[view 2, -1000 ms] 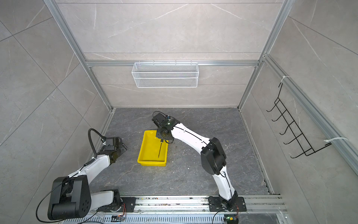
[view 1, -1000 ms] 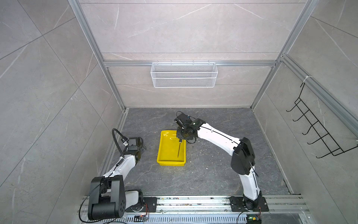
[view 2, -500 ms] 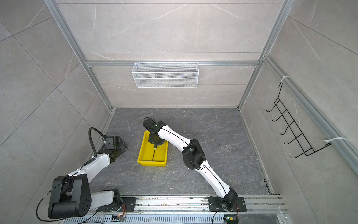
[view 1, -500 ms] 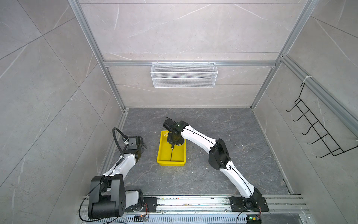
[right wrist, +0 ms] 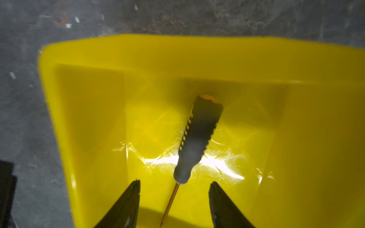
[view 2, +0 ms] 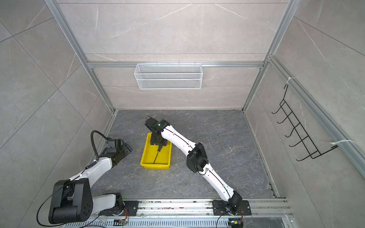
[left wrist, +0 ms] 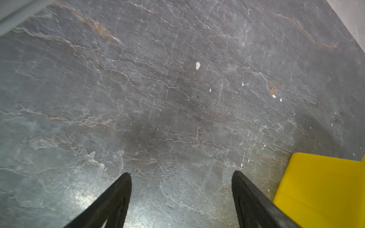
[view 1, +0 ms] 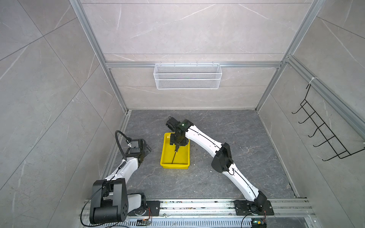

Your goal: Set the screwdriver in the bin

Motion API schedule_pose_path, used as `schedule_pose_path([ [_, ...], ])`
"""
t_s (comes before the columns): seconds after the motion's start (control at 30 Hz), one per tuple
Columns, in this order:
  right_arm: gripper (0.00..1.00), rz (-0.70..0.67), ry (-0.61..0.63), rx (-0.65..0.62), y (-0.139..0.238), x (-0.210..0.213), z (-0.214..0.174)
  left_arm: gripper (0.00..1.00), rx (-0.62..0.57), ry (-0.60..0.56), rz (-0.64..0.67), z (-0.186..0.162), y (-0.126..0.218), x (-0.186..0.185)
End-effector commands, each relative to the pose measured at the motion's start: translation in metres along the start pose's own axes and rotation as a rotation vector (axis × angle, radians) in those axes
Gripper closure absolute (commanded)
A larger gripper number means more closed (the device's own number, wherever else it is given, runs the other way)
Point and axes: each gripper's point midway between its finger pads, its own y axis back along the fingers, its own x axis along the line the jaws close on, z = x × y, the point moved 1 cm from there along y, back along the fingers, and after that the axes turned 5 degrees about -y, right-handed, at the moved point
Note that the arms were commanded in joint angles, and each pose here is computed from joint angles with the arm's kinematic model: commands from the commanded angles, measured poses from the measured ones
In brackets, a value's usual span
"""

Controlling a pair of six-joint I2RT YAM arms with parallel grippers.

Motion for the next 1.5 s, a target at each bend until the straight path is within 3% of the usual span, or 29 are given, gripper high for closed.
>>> schedule_pose_path([
  [0.0, 0.4, 0.082, 0.053, -0.139, 0.1, 0.01, 0.017, 0.18, -0.008, -0.022, -0.028, 0.007, -0.001, -0.008],
  [0.2, 0.33, -0.018, 0.083, -0.316, 0.173, -0.031, 0.043, 0.18, 0.01, -0.021, -0.044, 0.002, -0.002, -0.009],
  [0.3, 0.26, 0.037, 0.12, -0.393, 0.204, -0.03, 0.054, 0.18, 0.02, -0.021, -0.049, 0.0, -0.003, -0.01],
  [0.37, 0.22, 0.14, 0.161, -0.427, 0.217, -0.013, 0.057, 0.18, 0.024, -0.031, -0.035, 0.001, -0.004, -0.009],
  [0.43, 0.01, 0.295, 0.172, -0.434, 0.22, 0.013, 0.056, 0.18, 0.029, -0.037, -0.014, 0.001, -0.003, -0.006],
  [0.57, 0.0, 0.673, 0.17, -0.47, 0.206, 0.067, 0.057, 0.18, 0.028, -0.041, -0.002, 0.001, -0.003, -0.004],
  [0.63, 0.0, 0.703, 0.192, -0.524, 0.197, 0.071, 0.063, 0.18, 0.027, -0.039, -0.011, 0.001, -0.003, -0.005],
  [0.73, 0.0, 0.534, 0.202, -0.63, 0.181, 0.044, 0.075, 0.18, 0.033, -0.039, -0.018, 0.0, -0.005, -0.007],
  [0.8, 0.0, 0.346, 0.224, -0.759, 0.175, 0.005, 0.084, 0.18, 0.035, -0.039, -0.018, 0.001, -0.005, -0.007],
  [0.9, 0.0, 0.007, 0.276, -0.983, 0.179, -0.072, 0.089, 0.18, 0.035, -0.036, -0.024, 0.002, -0.004, -0.008],
  [0.97, 0.0, -0.135, 0.204, -1.087, 0.187, -0.132, 0.09, 0.18, 0.032, -0.036, -0.019, 0.001, -0.004, -0.007],
  [1.07, 0.0, -0.217, 0.19, -1.066, 0.184, -0.218, 0.078, 0.18, 0.028, -0.036, -0.014, 0.002, -0.005, -0.007],
  [1.17, 0.0, -0.405, 0.152, -1.011, 0.179, -0.297, 0.055, 0.18, 0.035, -0.036, -0.018, 0.001, -0.005, -0.008],
  [1.27, 0.0, -0.497, 0.201, -0.952, 0.161, -0.337, 0.034, 0.18, 0.036, -0.037, -0.013, 0.001, -0.006, -0.007],
  [1.47, 0.0, -0.488, 0.148, -0.992, 0.121, -0.376, 0.027, 0.18, 0.041, -0.042, 0.0, 0.001, -0.008, -0.005],
])
